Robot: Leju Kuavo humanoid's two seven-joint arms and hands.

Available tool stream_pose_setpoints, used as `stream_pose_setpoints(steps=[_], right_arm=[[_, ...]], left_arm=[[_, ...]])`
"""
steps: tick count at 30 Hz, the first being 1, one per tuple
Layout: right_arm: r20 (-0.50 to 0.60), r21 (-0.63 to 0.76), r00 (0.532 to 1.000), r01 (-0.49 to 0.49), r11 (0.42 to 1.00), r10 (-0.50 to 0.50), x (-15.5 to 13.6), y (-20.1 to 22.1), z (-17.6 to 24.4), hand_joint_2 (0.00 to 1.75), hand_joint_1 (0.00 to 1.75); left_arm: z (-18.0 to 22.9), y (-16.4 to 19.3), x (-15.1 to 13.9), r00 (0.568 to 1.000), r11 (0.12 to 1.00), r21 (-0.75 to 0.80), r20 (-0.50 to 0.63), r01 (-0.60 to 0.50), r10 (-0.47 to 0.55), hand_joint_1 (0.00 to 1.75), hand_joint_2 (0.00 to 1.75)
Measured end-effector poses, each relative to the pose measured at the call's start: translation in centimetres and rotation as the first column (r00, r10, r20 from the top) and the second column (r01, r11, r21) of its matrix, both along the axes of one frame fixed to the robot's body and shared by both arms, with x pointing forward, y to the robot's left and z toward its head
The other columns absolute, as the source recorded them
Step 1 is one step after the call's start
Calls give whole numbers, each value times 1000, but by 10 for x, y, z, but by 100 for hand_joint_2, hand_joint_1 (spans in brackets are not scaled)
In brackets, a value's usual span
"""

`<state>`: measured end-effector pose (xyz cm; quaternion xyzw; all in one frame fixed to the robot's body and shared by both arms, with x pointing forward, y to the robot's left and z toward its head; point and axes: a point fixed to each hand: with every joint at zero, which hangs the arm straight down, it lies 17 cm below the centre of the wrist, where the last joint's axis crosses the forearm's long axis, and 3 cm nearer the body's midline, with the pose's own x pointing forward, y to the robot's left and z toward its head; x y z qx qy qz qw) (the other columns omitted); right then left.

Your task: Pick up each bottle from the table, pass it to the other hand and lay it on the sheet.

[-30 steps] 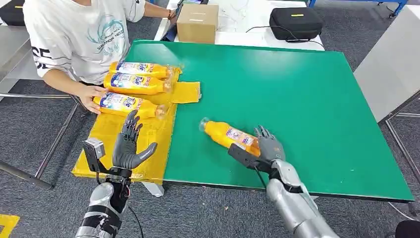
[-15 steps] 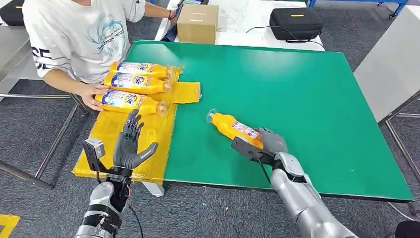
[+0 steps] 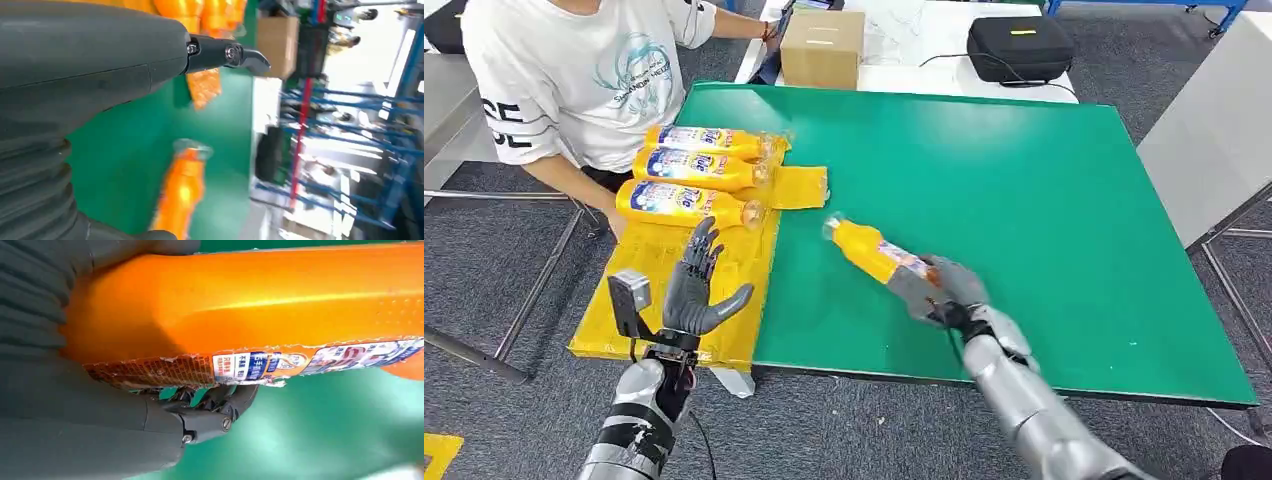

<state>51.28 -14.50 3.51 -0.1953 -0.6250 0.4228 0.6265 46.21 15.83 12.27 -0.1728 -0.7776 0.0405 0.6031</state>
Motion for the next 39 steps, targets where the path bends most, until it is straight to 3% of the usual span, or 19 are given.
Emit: stream_pose_setpoints(steps=[6, 13, 26, 39], right_arm=[[165, 257, 986, -37, 966, -6, -20, 71, 61, 175, 175], [245, 372, 970, -108, 922, 15, -37, 120, 102, 175, 175], [295, 384, 950, -218, 897, 104, -54, 161, 121, 175, 175], [326, 310, 920, -321, 895, 217, -78, 199, 118, 175, 175]], left_arm=[[-2, -21, 6, 999, 996, 81, -38, 22, -19, 0, 175], [3, -48, 10, 996, 991, 102, -53, 82, -77, 0, 175], [16, -80, 2, 974, 975, 11, -49, 221, -220, 0, 175], [13, -82, -2, 960, 961, -99, -88, 258, -267, 0, 175]])
